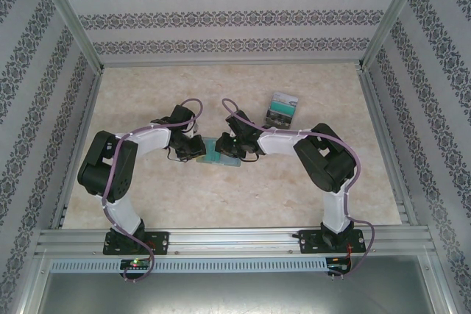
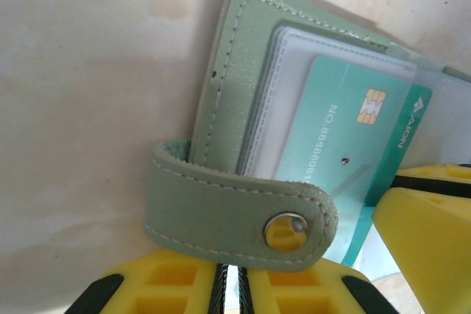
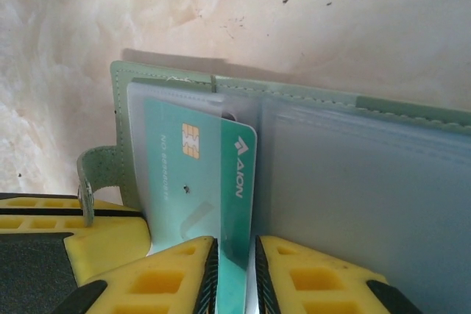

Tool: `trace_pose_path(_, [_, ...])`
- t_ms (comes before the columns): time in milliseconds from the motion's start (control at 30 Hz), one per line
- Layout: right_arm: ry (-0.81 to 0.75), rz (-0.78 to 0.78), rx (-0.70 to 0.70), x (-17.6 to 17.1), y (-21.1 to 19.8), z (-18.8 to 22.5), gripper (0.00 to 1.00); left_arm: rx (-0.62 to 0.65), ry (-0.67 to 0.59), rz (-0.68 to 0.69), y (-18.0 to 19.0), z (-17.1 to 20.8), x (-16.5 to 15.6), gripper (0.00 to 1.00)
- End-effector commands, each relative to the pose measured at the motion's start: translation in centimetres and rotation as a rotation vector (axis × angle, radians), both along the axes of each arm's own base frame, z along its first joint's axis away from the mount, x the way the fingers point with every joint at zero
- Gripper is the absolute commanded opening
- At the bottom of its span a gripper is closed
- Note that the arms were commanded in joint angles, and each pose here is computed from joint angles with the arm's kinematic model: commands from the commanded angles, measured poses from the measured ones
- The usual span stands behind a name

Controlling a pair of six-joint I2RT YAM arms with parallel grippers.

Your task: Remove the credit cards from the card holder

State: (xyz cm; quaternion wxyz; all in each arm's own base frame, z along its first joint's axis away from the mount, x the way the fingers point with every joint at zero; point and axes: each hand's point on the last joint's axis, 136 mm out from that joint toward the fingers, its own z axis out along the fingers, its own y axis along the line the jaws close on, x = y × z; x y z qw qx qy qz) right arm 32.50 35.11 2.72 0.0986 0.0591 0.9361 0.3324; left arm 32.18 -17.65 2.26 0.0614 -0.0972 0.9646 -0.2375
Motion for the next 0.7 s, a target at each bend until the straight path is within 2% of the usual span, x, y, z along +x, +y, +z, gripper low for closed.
trace_pose_path(0, [0.011,0.023,0.016,-0.3,1.0,-0.4,0.22,0.008,0.046,-0.006,-0.3,-0.7,-0.8,0.13])
trace_pose_path(300, [0.023,0.020,0.030,-0.5,1.1,-0.7,0.18,-0.008,0.047,-0.016,-0.6,-0.7,-1.0,0.13])
trace_pose_path(467, [0.021,0.004,0.021,-0.5,0.8,-0.7,0.00,-0.001,0.046,-0.015,-0.5,-0.6,-1.1,0.13])
trace_pose_path(667, [0.000,-0.027,0.009,-0.3,-0.8,0.0,0.00,0.053,0.037,0.008,0.5,-0.5,-1.2,0.12])
